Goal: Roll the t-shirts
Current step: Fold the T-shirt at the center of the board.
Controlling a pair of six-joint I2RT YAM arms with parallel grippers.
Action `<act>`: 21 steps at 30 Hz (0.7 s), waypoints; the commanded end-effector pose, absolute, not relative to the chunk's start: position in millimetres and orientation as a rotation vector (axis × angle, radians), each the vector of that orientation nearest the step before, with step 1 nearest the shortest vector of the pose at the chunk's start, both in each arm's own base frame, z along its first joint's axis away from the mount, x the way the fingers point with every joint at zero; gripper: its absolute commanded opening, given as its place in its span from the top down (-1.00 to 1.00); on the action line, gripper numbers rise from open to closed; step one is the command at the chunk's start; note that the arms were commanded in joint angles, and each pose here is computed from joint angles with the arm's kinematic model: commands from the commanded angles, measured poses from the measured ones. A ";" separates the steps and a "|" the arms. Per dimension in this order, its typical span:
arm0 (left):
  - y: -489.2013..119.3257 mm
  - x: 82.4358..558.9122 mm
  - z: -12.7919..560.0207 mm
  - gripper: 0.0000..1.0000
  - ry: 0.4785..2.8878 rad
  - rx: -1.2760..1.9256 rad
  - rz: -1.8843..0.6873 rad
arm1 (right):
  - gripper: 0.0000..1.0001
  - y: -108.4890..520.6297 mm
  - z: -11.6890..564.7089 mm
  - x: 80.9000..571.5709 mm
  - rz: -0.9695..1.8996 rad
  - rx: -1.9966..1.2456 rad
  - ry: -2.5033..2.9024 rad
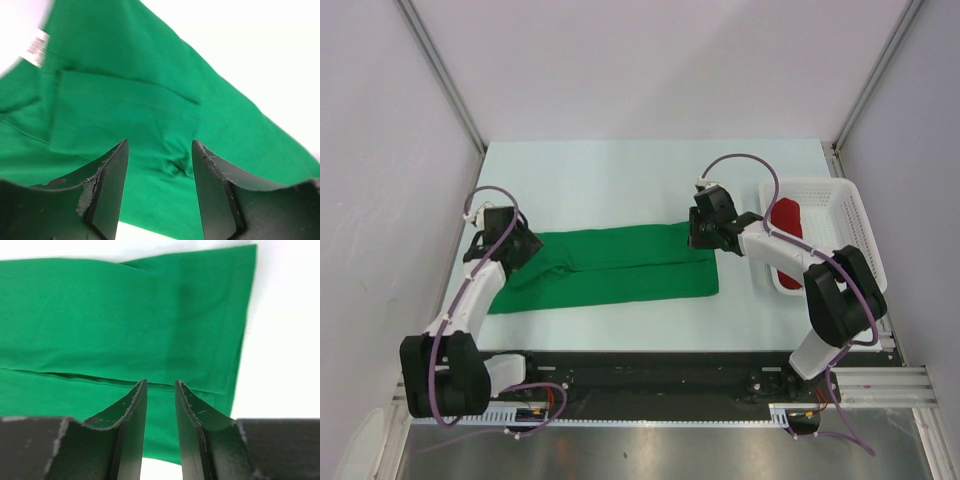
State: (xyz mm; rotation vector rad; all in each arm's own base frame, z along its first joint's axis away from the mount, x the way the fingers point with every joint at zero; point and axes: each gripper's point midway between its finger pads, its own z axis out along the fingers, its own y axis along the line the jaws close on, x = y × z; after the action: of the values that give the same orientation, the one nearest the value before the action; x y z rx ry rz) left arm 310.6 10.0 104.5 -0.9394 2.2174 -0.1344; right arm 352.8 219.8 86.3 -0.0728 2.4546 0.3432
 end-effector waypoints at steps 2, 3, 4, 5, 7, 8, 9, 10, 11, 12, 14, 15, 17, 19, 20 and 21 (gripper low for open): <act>24.5 338.8 115.2 -0.15 2.212 -0.912 -0.127 | 0.33 241.9 104.0 359.6 0.481 -0.100 2.386; 29.4 337.9 101.8 -0.14 2.273 -0.918 -0.067 | 0.33 243.7 101.8 359.8 0.485 -0.106 2.389; 30.8 347.7 107.3 -0.11 2.276 -0.899 -0.058 | 0.33 244.2 102.1 360.8 0.486 -0.109 2.384; 32.1 349.7 104.5 -0.07 2.293 -0.891 -0.037 | 0.33 248.0 102.5 359.1 0.516 -0.123 2.387; 36.2 352.1 95.9 -0.06 2.329 -0.884 0.012 | 0.33 245.4 102.1 361.0 0.514 -0.127 2.386; 37.3 352.8 93.6 -0.06 2.336 -0.878 0.023 | 0.33 244.3 101.7 362.0 0.515 -0.129 2.386; 36.2 352.5 89.7 -0.07 2.356 -0.858 0.038 | 0.33 243.2 101.7 362.7 0.517 -0.130 2.386; 36.3 352.3 84.9 -0.07 2.376 -0.852 0.057 | 0.33 242.6 101.5 363.3 0.525 -0.130 2.388; 33.9 351.3 80.6 -0.07 2.396 -0.843 0.066 | 0.33 240.5 101.1 364.9 0.526 -0.125 2.388; 33.1 351.0 77.9 -0.07 2.409 -0.831 0.075 | 0.34 239.3 100.6 365.7 0.527 -0.119 2.390; 33.0 348.8 70.1 -0.08 2.436 -0.828 0.113 | 0.33 237.0 99.5 367.0 0.534 -0.114 2.395; 30.0 348.6 68.5 -0.07 2.443 -0.818 0.116 | 0.33 236.9 100.2 367.0 0.537 -0.114 2.394; 25.8 346.2 61.6 -0.07 2.468 -0.810 0.129 | 0.34 234.8 99.7 367.6 0.532 -0.112 2.396; 26.5 342.8 57.1 -0.05 2.477 -0.821 0.148 | 0.34 233.0 100.2 367.7 0.528 -0.110 2.397; 18.1 342.9 58.8 -0.01 2.478 -0.792 0.146 | 0.34 231.7 100.9 367.9 0.523 -0.108 2.396; 17.1 342.9 59.2 0.02 2.472 -0.793 0.143 | 0.35 230.7 101.9 368.2 0.521 -0.105 2.394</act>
State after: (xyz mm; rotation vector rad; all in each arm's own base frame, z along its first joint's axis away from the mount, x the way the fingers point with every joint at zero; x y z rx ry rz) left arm 337.2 21.0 48.5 -0.8405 2.4966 0.1031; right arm 363.4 229.4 94.2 -0.0813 2.4274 0.5088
